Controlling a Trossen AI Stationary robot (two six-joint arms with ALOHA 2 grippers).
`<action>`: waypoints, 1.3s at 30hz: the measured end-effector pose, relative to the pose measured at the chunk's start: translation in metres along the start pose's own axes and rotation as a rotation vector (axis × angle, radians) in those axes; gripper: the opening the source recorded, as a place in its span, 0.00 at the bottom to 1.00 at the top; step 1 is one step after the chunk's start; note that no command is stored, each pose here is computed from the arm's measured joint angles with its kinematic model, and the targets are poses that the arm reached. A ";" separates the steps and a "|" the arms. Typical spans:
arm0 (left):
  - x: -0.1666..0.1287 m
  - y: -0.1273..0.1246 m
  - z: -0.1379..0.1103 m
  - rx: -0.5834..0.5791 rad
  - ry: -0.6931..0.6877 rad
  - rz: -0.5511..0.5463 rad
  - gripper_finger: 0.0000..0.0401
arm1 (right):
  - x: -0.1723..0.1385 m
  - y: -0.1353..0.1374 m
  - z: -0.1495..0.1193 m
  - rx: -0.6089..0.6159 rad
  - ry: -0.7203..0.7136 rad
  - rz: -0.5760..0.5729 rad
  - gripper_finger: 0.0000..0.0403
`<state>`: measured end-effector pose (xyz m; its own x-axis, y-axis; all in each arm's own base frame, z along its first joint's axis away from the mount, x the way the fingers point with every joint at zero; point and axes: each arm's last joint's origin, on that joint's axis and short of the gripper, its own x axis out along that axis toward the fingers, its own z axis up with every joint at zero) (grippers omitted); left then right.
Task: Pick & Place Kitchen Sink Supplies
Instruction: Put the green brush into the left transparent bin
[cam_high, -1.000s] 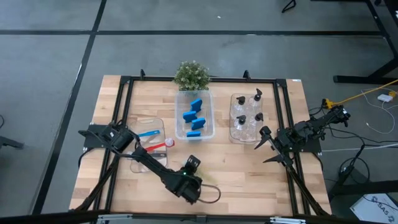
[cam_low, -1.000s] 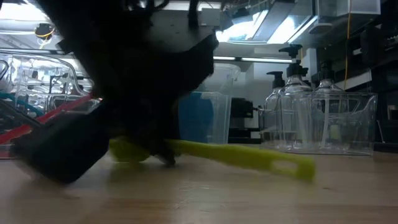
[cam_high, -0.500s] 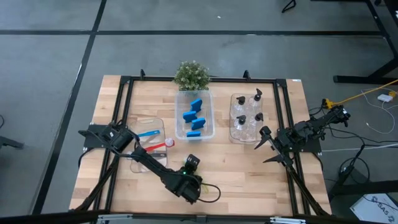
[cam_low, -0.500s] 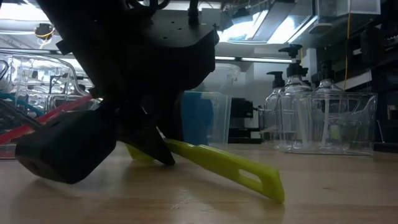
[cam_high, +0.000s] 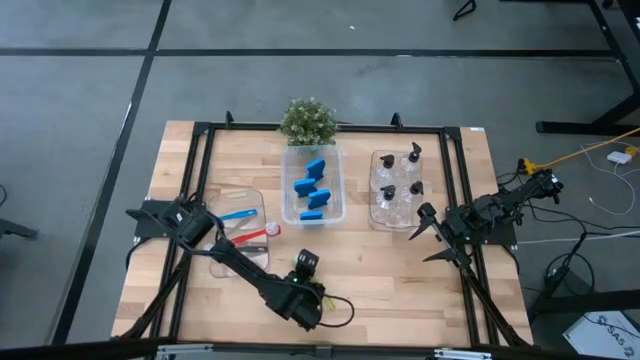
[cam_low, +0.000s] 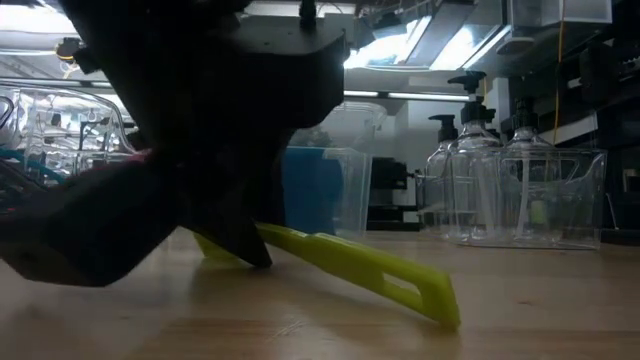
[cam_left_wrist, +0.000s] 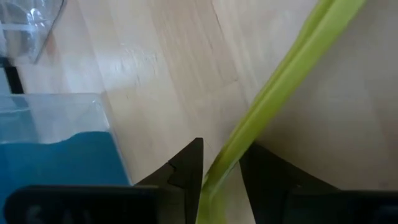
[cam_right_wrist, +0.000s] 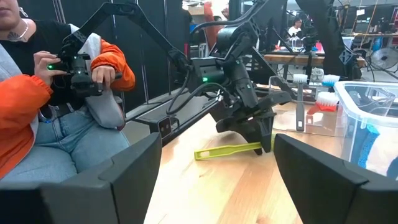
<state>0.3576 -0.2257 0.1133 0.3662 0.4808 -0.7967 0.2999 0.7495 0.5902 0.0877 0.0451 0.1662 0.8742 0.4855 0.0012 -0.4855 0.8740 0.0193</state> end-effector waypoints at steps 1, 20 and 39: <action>-0.001 -0.001 0.000 -0.010 0.000 -0.006 0.26 | 0.000 0.000 0.000 0.001 0.000 0.000 0.77; -0.017 0.001 0.005 -0.035 0.042 -0.054 0.26 | 0.000 0.000 0.000 0.000 0.000 0.000 0.77; -0.030 0.007 0.005 -0.085 0.012 -0.037 0.27 | 0.000 0.000 0.000 0.000 0.000 0.000 0.77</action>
<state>0.3528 -0.2369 0.1417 0.3455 0.4575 -0.8193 0.2370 0.8022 0.5479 0.0877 0.0451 0.1662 0.8741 0.4857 0.0014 -0.4857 0.8739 0.0193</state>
